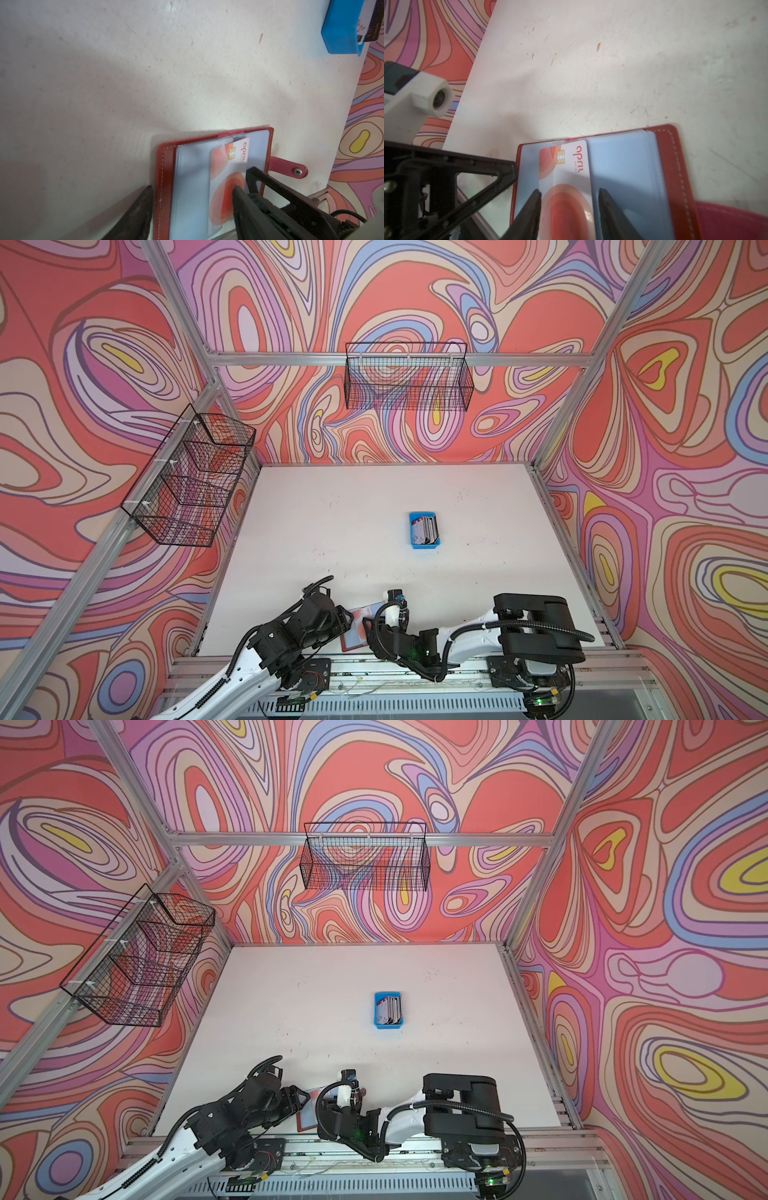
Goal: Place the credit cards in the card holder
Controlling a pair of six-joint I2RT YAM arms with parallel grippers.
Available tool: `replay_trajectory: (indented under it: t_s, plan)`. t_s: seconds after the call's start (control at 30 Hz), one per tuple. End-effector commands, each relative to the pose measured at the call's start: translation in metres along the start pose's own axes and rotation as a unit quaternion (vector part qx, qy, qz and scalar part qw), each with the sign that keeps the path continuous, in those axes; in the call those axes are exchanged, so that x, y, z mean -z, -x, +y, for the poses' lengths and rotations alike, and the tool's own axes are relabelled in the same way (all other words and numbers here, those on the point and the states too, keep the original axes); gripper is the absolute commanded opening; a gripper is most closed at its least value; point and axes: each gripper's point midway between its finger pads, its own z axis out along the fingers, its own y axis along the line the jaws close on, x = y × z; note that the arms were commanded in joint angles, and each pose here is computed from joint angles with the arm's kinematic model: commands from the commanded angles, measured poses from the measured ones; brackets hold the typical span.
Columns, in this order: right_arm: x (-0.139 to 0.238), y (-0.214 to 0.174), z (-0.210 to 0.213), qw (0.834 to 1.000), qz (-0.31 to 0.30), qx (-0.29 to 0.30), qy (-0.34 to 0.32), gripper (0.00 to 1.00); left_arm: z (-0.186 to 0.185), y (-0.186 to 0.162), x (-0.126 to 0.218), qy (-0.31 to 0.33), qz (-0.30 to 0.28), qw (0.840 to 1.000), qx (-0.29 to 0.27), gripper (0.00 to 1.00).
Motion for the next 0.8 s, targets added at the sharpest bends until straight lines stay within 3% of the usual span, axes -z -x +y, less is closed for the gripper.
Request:
replay_trajectory:
  t_s: [0.0, 0.37, 0.77]
  plan:
    - [-0.005, -0.012, 0.011, 1.0, 0.018, -0.001, 0.022, 0.41, 0.002, -0.002, -0.001, 0.003, 0.002, 1.0, -0.004, 0.62]
    - [-0.007, -0.019, 0.037, 0.998, 0.02, 0.005, 0.065, 0.36, 0.001, -0.002, 0.0, -0.001, 0.005, 1.0, -0.004, 0.62]
    - [0.009, -0.002, 0.026, 0.999, -0.003, 0.0, 0.054, 0.35, 0.002, -0.001, 0.003, 0.0, 0.0, 1.0, -0.005, 0.62]
